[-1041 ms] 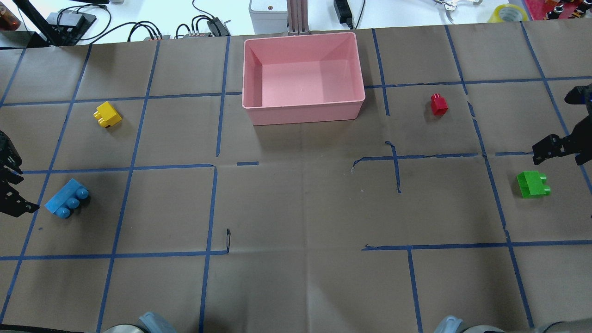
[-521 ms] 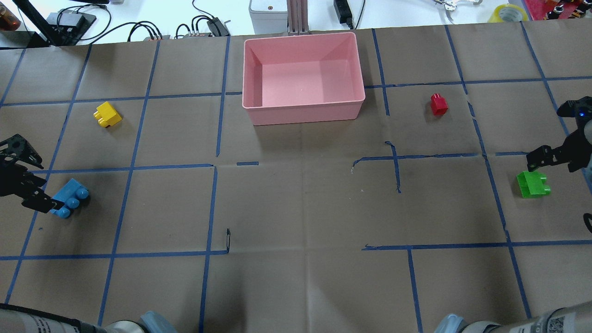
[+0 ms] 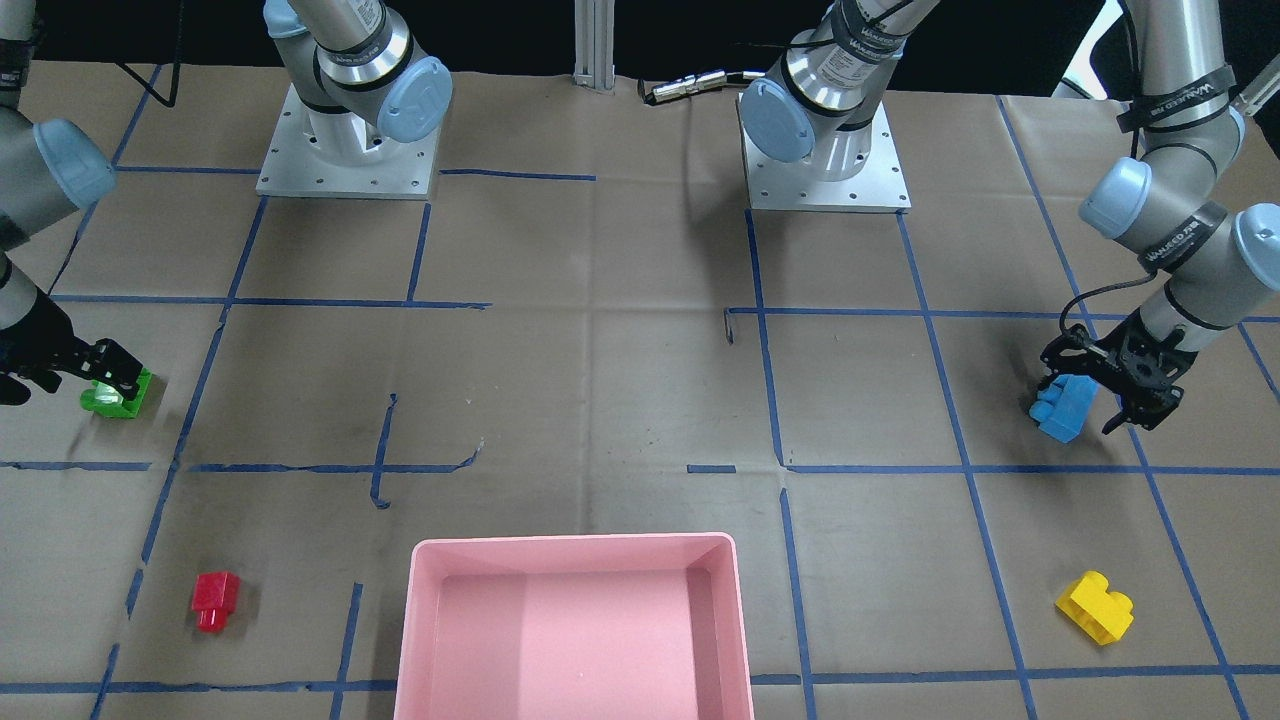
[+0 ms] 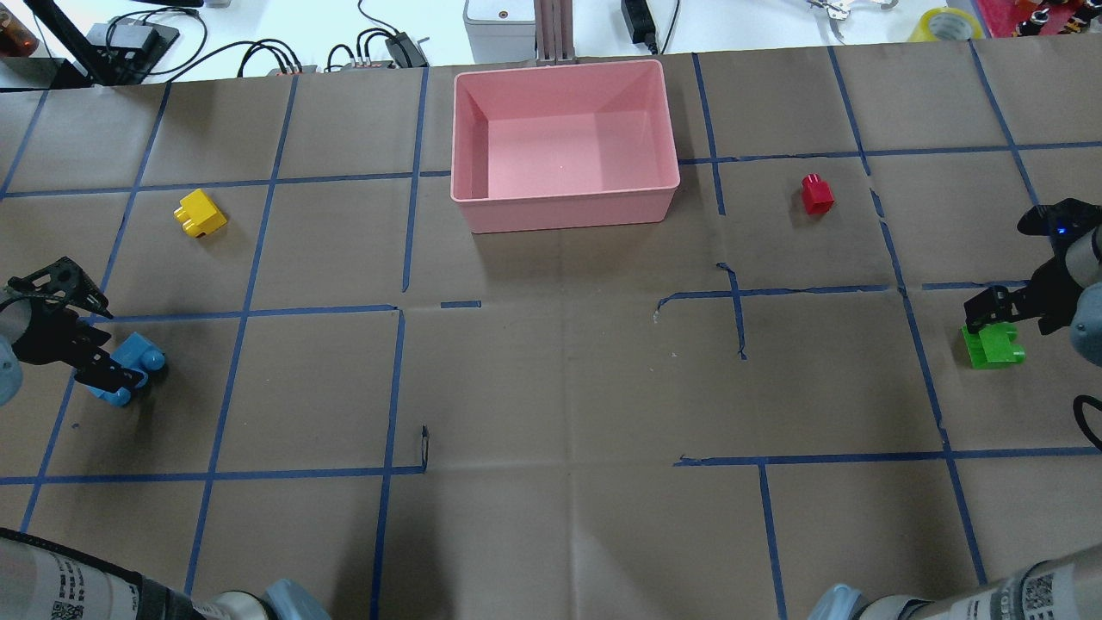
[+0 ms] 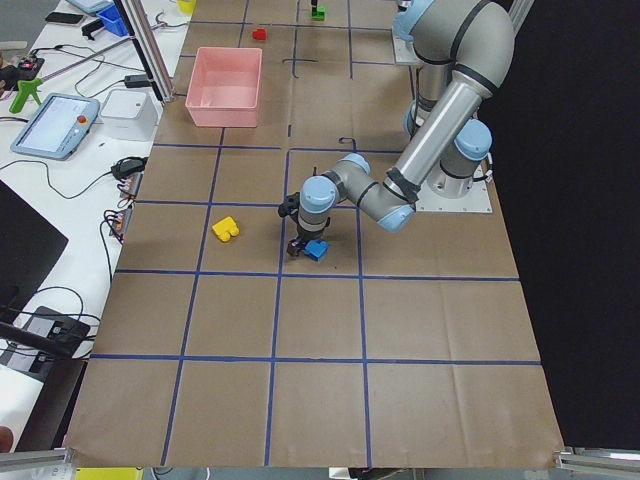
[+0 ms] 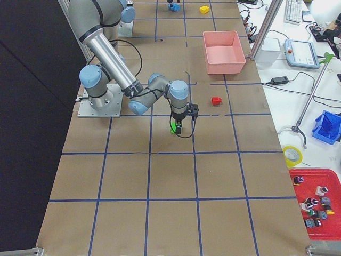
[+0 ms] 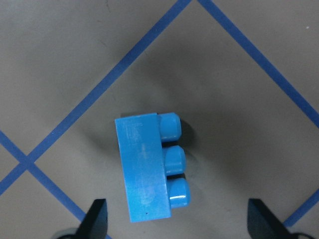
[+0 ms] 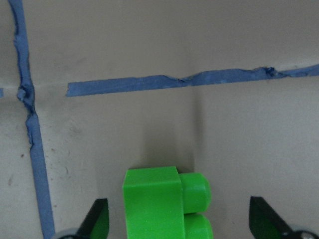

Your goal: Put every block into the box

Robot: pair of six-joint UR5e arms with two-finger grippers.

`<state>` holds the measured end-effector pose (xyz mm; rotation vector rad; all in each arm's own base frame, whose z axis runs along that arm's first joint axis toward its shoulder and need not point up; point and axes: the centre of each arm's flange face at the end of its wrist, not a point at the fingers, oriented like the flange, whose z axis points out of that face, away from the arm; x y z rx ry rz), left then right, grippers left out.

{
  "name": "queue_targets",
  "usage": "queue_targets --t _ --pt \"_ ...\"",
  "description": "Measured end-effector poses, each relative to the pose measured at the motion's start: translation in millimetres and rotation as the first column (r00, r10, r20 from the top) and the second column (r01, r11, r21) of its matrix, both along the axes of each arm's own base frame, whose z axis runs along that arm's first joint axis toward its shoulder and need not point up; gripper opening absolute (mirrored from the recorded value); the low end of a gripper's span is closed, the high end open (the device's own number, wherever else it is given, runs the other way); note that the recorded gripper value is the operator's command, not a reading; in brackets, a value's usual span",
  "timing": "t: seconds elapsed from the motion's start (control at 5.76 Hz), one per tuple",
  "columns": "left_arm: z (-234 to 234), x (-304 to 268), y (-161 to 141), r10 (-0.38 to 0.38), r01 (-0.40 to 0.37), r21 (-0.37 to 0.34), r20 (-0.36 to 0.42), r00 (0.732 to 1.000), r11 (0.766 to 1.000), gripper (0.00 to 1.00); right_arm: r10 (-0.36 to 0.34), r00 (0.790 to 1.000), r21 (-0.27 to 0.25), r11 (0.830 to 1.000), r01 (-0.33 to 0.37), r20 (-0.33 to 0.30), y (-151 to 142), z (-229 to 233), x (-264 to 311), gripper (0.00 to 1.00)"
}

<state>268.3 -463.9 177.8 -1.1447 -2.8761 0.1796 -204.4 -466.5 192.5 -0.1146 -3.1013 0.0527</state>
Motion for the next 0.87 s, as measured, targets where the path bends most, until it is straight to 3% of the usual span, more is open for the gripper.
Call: queue_targets --t 0.17,0.35,0.69,0.87 --pt "-3.9 -4.6 -1.0 -0.001 0.001 0.001 -0.010 1.000 1.000 0.97 0.001 1.000 0.013 1.000 -0.001 0.011 4.0 -7.0 3.3 0.99" --pt "-6.1 -7.0 -0.2 -0.001 0.001 0.005 -0.015 1.000 1.000 0.88 0.002 1.000 0.024 1.000 -0.002 0.020 6.9 -12.3 5.6 0.95" --pt "-5.5 -7.7 0.1 -0.004 0.004 0.004 -0.013 1.000 1.000 0.59 0.022 0.999 0.031 0.999 -0.023 0.024 8.5 -15.7 6.8 0.57" --pt "-4.3 -7.1 0.0 -0.006 0.006 0.004 -0.007 1.000 1.000 0.44 0.044 0.999 0.029 0.999 -0.045 0.021 7.7 -14.5 6.0 0.26"
